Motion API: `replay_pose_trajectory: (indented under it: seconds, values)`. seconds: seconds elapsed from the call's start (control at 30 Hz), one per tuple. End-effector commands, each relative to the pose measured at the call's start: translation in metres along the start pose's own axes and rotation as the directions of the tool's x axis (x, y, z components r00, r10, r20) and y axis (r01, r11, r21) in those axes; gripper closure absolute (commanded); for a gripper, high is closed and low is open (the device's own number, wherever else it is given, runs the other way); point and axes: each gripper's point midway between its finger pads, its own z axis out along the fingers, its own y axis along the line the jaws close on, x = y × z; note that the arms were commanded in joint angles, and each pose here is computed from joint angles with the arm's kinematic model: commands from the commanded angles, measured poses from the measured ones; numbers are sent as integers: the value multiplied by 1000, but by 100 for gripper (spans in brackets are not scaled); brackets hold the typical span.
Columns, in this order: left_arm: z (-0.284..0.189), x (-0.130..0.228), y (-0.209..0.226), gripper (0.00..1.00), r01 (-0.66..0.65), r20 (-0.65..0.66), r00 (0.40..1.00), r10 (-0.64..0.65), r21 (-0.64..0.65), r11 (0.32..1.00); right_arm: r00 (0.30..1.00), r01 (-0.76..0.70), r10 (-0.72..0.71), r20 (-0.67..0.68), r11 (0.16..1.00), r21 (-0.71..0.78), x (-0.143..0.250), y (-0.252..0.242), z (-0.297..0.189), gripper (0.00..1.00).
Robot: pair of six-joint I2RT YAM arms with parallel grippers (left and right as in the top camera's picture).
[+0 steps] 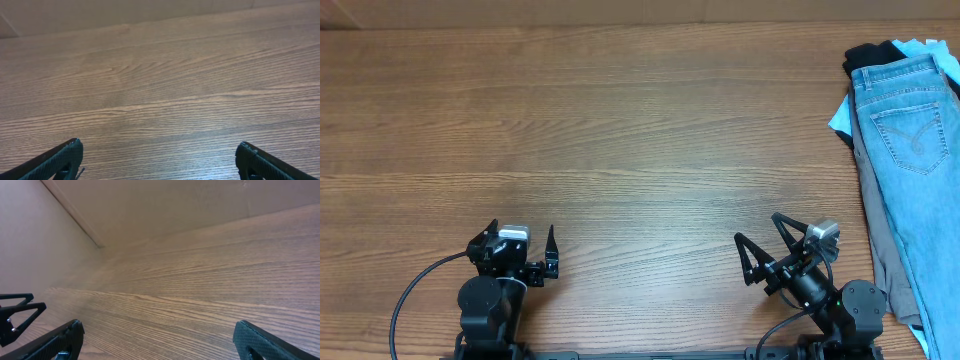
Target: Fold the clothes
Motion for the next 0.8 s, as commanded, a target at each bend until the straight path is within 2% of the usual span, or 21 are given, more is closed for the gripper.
replay_pose_trajectory:
  seconds: [0.0,0.07,0.13,0.17,0.2,0.23,0.3,0.37,0.43,0.5,0.57,0.7,0.77]
  values:
    - [0,2,2,0,9,-9,1000,-9,-11,1000,1000,2,-2,9,1000,-4,-1,1,0,0]
    - [0,2,2,0,9,-10,1000,-9,-11,1000,998,31,-30,53,999,-13,-13,4,-1,0]
    - [0,2,2,0,9,-9,1000,-9,-11,1000,998,-13,19,63,994,-107,-19,21,-2,0]
    - [0,2,2,0,9,-9,1000,-9,-11,1000,996,-84,90,25,981,-173,-15,32,-4,0]
    - [0,2,2,0,9,-9,1000,-9,-11,1000,977,-210,197,-77,942,-261,-3,49,-7,0]
    - [0,2,2,0,9,-9,1000,-9,-11,1000,960,-276,248,-129,917,-288,3,56,-10,0]
    - [0,2,2,0,9,-9,1000,-9,-11,1000,920,-388,355,-164,880,-275,2,57,-10,0]
    - [0,2,2,0,9,-10,1000,-9,-11,1000,851,-525,494,-180,817,-238,-1,53,-9,0]
    - [0,2,2,0,9,-9,1000,-9,-11,1000,861,-508,492,-131,819,-266,-16,55,-9,0]
    - [0,2,2,0,9,-9,1000,-9,-11,1000,909,-403,415,-46,845,-351,-40,68,-15,0]
    - [0,2,2,0,9,-9,1000,-9,-11,1000,927,-332,373,32,860,-387,-59,75,-21,0]
    - [0,2,2,0,9,-10,1000,-9,-11,1000,909,-310,380,171,891,-332,-94,68,-27,0]
    - [0,2,2,0,9,-9,1000,-9,-11,1000,913,-267,341,226,916,-301,-109,67,-29,0]
